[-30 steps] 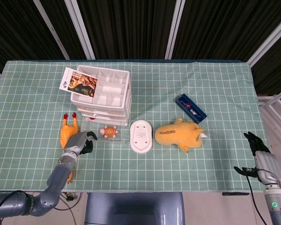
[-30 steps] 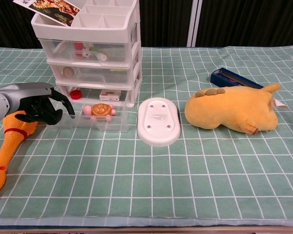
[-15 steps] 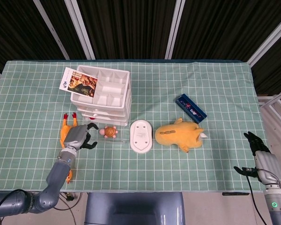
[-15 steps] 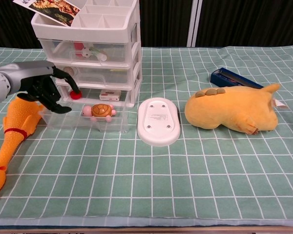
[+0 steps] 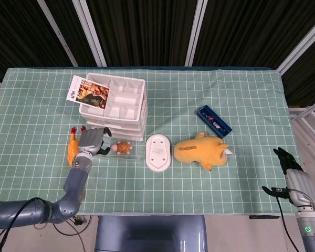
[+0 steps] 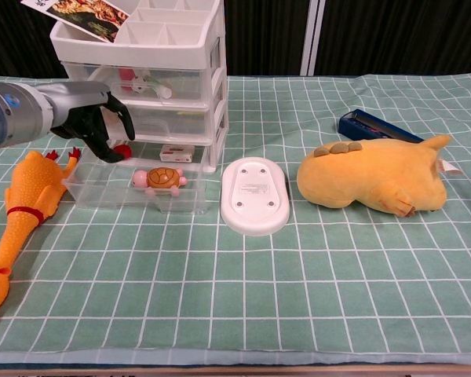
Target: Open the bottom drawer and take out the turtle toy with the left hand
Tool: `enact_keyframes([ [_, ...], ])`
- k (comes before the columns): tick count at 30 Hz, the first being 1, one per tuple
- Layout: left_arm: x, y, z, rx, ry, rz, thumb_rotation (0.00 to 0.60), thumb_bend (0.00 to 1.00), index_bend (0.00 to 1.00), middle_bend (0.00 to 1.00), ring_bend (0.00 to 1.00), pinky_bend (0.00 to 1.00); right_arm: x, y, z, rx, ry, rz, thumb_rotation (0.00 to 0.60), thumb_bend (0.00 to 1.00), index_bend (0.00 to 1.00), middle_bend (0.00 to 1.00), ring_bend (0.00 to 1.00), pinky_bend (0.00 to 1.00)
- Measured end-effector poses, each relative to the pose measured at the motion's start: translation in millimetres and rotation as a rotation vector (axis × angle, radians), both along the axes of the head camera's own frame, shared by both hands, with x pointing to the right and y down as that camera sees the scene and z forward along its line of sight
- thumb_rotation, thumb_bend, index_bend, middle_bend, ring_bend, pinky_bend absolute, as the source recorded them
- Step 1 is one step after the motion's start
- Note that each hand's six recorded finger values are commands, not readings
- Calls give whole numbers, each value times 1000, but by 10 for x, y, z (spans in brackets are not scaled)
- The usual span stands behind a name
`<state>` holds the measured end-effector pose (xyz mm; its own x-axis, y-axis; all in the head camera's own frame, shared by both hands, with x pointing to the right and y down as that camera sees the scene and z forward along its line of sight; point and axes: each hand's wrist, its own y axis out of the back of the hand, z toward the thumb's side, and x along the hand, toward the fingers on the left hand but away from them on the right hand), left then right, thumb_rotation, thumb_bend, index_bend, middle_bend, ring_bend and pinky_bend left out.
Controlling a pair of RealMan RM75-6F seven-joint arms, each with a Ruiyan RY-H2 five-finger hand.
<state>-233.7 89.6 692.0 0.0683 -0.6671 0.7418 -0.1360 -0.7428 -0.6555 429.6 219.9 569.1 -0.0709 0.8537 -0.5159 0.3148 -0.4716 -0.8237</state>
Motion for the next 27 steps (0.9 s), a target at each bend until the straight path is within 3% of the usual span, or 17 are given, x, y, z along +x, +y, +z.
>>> enact_keyframes([
  [10, 100, 50, 238, -56, -74, 13, 600, 303, 387, 1000, 1000, 1000, 2, 0, 1, -2, -5, 2, 600, 116, 0, 0, 0, 185],
  [27, 258, 69, 442, -81, -115, 34, 600, 305, 397, 1000, 1000, 1000, 7, -4, 2, -3, -11, 8, 600, 116, 0, 0, 0, 185],
])
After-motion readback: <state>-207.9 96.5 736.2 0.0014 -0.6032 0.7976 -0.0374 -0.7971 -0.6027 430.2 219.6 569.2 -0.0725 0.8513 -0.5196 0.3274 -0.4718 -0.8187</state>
